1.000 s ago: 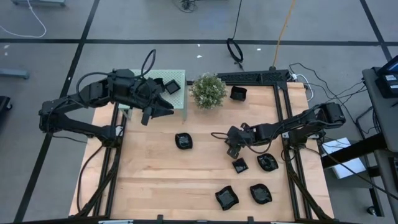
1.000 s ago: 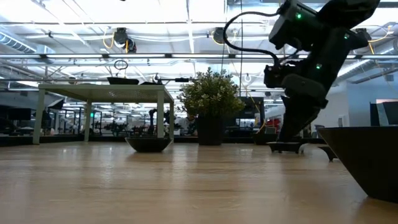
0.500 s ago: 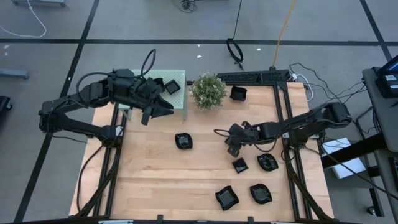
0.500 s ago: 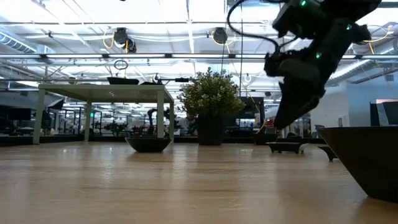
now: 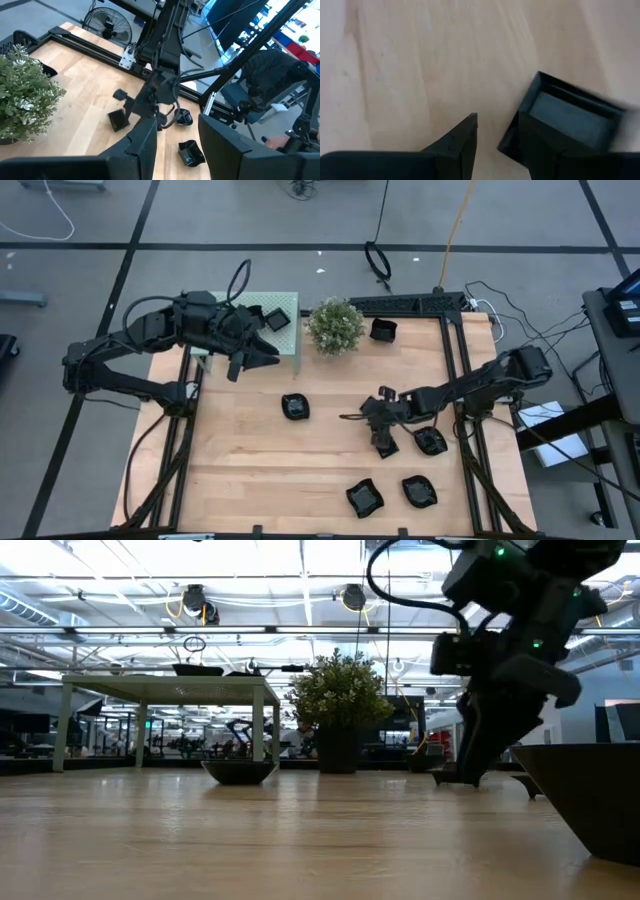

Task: Pick & Place Mini shaped plates
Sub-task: Move the square plate on the center of the table

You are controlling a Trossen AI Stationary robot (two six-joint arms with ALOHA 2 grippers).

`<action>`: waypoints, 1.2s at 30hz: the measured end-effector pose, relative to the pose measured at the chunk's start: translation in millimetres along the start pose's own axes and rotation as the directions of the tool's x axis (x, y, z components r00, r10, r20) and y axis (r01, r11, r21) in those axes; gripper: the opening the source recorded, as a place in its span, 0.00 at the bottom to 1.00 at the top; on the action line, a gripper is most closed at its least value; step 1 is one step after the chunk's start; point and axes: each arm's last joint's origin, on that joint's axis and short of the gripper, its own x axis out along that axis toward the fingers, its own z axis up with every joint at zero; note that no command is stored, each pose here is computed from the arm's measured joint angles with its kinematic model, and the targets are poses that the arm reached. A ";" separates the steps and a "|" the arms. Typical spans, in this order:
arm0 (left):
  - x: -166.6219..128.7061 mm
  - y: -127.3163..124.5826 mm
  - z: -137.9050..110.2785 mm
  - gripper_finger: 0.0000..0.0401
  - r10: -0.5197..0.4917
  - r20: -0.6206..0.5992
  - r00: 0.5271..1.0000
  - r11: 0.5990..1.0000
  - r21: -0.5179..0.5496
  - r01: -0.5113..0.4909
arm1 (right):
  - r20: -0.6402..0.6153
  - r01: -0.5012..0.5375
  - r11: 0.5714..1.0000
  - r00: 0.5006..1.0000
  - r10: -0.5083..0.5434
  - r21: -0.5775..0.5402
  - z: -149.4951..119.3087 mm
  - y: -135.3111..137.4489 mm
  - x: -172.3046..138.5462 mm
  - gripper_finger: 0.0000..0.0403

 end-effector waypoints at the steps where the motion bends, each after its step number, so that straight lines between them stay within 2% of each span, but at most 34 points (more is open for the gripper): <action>1: 0.0 0.0 0.0 0.37 0.000 0.000 1.000 1.000 0.001 0.000 | 0.005 0.011 1.000 1.000 -0.011 -0.003 0.0 0.9 3.0 0.33; 6: 0.0 0.0 0.0 0.37 0.001 0.000 1.000 1.000 0.001 -0.001 | 0.079 0.156 0.988 0.985 -0.155 0.000 2.1 -0.7 10.4 0.33; 15: 0.0 0.0 0.0 0.37 0.001 0.000 1.000 1.000 0.010 -0.001 | 0.113 0.154 0.988 0.982 -0.154 0.008 5.4 -0.1 7.8 0.33; 28: 0.0 0.0 0.0 0.37 0.002 0.001 1.000 1.000 0.024 -0.002 | 0.069 0.231 0.967 0.972 -0.224 -0.110 -1.3 -2.2 20.6 0.32; 32: 0.0 0.1 0.0 0.37 0.002 0.001 1.000 1.000 0.023 -0.002 | 0.079 0.233 0.969 0.971 -0.226 -0.083 -1.0 -1.1 26.3 0.26; 36: 0.0 0.0 0.1 0.37 0.002 0.001 1.000 1.000 0.021 -0.002 | 0.091 0.232 0.970 0.970 -0.225 -0.073 0.0 -0.7 26.9 0.12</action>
